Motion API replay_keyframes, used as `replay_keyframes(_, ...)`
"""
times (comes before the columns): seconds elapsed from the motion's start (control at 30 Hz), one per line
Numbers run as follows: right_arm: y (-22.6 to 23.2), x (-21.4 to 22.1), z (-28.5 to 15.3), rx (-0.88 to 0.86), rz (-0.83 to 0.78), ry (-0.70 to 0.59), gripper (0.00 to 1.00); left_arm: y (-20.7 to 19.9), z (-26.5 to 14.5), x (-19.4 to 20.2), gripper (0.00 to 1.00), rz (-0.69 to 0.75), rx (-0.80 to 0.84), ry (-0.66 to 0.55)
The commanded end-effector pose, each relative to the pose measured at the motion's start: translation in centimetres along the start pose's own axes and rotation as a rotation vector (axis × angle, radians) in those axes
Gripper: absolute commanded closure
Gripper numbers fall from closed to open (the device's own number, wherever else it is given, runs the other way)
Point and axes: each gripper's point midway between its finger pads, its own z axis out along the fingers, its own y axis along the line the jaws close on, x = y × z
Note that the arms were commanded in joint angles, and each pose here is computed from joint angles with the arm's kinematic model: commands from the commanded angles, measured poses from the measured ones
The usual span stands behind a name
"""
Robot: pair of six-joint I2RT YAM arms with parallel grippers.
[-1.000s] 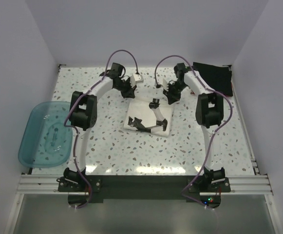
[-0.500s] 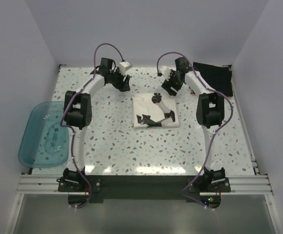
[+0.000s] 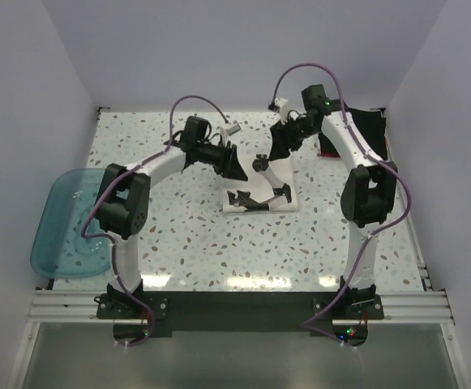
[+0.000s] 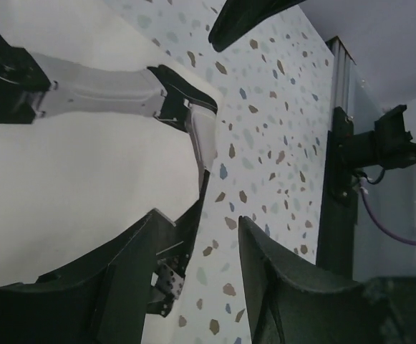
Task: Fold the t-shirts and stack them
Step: Fold the tshirt, then neatly place the folded tshirt to the corner
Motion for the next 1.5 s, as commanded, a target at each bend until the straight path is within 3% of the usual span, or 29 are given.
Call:
replay_keyframes(0.0,5.3,6.3,2.5,-0.319,0.324,0.171,0.44,-1.5,0.8,1.5,0.47,-0.148,0.149,0.012)
replay_keyframes(0.2,6.5,11.9,4.4,-0.433,0.5,0.282,0.51,-1.6,2.8,7.3,0.48,-0.352,0.196,0.149)
replay_keyframes(0.33,4.5,15.4,5.8,-0.39,0.61,0.35,0.55,2.8,2.5,12.5,0.49,-0.588,0.124,0.192)
replay_keyframes(0.47,1.7,18.5,6.1,-0.307,0.673,0.418,0.56,6.2,1.7,15.5,0.5,-0.689,0.036,0.224)
replay_keyframes(0.63,-0.5,17.9,5.6,-0.231,0.657,0.387,0.53,8.3,0.7,13.7,0.5,-0.653,-0.02,0.165)
replay_keyframes(0.73,-0.1,14.3,4.4,-0.273,0.617,0.29,0.5,7.6,0.0,10.2,0.49,-0.505,-0.011,0.131)
replay_keyframes(0.8,0.8,11.7,2.6,-0.28,0.556,0.212,0.48,6.1,-0.7,7.1,0.47,-0.345,-0.019,0.107)
replay_keyframes(0.83,1.1,11.0,2.0,-0.267,0.539,0.189,0.48,5.1,-1.3,4.4,0.47,-0.194,-0.026,0.081)
replay_keyframes(0.9,1.6,9.6,0.3,-0.201,0.525,0.107,0.47,4.1,-0.8,2.9,0.45,-0.034,-0.084,0.101)
replay_keyframes(0.97,0.9,9.3,-1.1,-0.112,0.636,0.053,0.46,2.6,-0.7,0.5,0.44,0.23,-0.137,0.089)
replay_keyframes(1.03,0.5,9.4,-2.0,-0.045,0.686,-0.015,0.44,0.9,0.9,-0.3,0.41,0.463,-0.221,0.083)
replay_keyframes(1.1,-0.7,10.4,-2.8,0.022,0.835,-0.049,0.4,-0.3,3.1,-1.2,0.38,0.694,-0.277,0.049)
replay_keyframes(1.13,-0.9,10.5,-3.3,0.051,0.862,-0.059,0.39,-0.5,3.7,-0.1,0.37,0.779,-0.273,0.071)
replay_keyframes(1.33,-2.8,12.4,-4.3,0.213,1.037,-0.116,0.29,-3.8,10.1,0.6,0.34,1.114,-0.229,0.008)
replay_keyframes(1.47,-3.5,12.8,-4.8,0.292,1.121,-0.157,0.27,-5.4,13.6,2.2,0.34,1.198,-0.177,0.006)
